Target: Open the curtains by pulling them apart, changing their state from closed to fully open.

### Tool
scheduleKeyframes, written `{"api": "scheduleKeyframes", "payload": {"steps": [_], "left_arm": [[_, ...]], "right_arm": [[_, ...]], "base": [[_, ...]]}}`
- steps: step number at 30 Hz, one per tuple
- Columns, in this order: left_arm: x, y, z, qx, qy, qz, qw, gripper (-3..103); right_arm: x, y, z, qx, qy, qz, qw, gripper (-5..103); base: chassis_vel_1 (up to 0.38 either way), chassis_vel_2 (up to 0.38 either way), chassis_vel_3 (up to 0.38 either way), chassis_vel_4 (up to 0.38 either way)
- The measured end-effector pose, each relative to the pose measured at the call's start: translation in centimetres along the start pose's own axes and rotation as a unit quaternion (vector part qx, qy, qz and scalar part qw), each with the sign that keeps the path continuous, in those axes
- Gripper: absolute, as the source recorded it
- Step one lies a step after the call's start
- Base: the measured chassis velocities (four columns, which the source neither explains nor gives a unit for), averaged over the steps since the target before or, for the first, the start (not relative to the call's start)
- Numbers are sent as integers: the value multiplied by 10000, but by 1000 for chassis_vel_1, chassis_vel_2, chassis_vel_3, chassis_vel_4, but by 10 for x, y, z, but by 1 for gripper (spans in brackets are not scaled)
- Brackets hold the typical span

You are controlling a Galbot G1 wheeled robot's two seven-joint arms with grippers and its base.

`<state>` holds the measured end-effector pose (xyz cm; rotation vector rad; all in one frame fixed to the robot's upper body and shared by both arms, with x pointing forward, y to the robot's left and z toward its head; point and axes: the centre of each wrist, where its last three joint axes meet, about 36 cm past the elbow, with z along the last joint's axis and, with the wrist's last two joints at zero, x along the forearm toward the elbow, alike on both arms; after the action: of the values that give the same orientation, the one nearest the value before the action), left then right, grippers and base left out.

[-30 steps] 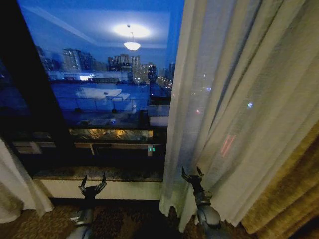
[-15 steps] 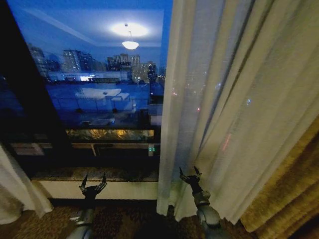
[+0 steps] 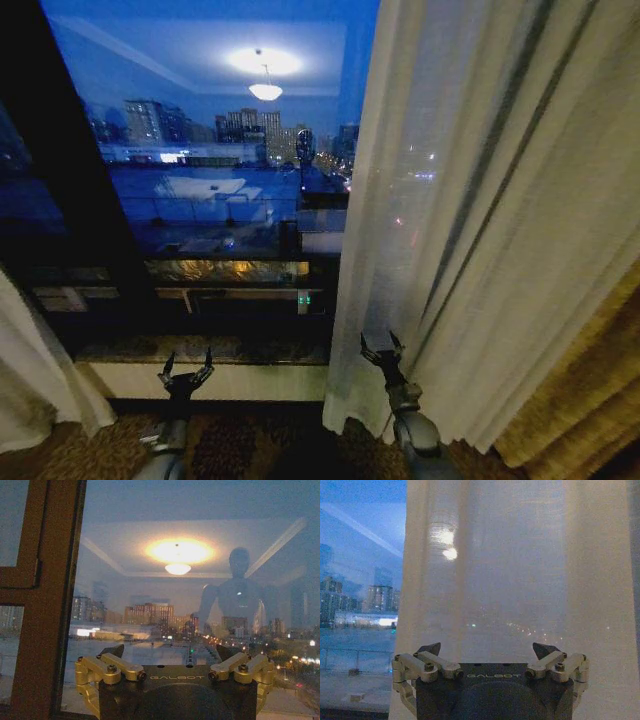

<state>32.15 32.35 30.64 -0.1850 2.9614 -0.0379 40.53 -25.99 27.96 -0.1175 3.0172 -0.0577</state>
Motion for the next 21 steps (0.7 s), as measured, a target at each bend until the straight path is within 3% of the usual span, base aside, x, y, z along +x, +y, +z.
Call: {"api": "scheduleKeyframes", "payload": {"steps": [21], "left_arm": [[0, 0, 0, 1, 1, 2, 10000, 100]], "right_arm": [[-81, 54, -14, 24, 243, -230, 9994, 100]], "base": [[0, 0, 0, 0]]}}
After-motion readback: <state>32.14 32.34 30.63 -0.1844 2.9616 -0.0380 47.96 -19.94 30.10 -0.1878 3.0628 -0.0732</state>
